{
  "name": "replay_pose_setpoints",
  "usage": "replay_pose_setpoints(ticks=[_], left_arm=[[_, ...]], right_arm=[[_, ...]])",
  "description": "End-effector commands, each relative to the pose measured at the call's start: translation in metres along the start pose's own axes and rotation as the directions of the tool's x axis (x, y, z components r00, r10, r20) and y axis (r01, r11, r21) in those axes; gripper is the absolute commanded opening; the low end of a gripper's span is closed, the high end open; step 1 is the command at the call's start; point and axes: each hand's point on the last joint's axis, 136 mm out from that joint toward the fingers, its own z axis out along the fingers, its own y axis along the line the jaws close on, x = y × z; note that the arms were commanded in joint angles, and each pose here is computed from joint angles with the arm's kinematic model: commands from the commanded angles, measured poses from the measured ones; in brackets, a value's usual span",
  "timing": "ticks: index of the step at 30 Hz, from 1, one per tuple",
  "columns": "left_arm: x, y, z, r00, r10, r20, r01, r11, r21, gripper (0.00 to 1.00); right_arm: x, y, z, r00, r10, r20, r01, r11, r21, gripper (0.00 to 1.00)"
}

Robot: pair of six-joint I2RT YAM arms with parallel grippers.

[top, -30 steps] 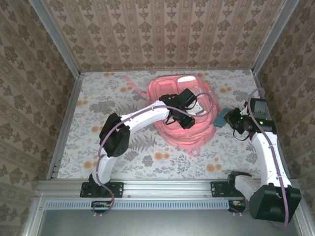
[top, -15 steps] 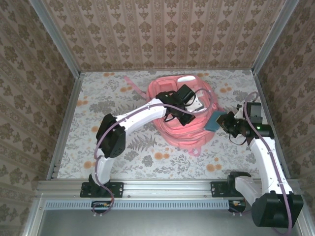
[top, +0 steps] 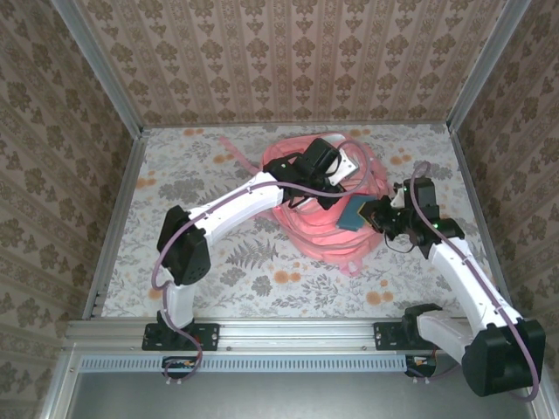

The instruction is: Pack the student bag

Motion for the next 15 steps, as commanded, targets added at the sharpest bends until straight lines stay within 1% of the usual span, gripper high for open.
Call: replay_pose_setpoints(ticks=[1,3,6,12,15], left_arm=[[-0.056,0.003,-0.045,0.977,-0.019,0.211,0.027,0.999,-0.032,0.00],[-0.058,0.007,-0.047,0.975,-0.037,0.221,0.049,0.998,-0.050,0.00],[-0.062,0.013,-0.049,0.969,-0.062,0.238,0.079,0.995,-0.064,0.00],[-0.064,0.026,-0.052,0.959,-0.130,0.253,0.151,0.986,-0.066,0.00],[-0.064,0.029,-0.052,0.955,-0.152,0.255,0.171,0.984,-0.055,0.00]], right_arm=[[-0.027,0.011,0.010,0.989,0.078,0.128,-0.073,0.996,-0.042,0.10],[-0.039,0.003,0.020,0.972,0.150,0.183,-0.147,0.989,-0.032,0.10],[-0.053,0.001,0.038,0.946,0.229,0.228,-0.220,0.973,-0.065,0.10],[-0.074,0.022,0.075,0.941,0.250,0.229,-0.231,0.967,-0.105,0.09],[-0.079,0.020,0.095,0.938,0.261,0.228,-0.245,0.965,-0.096,0.10]])
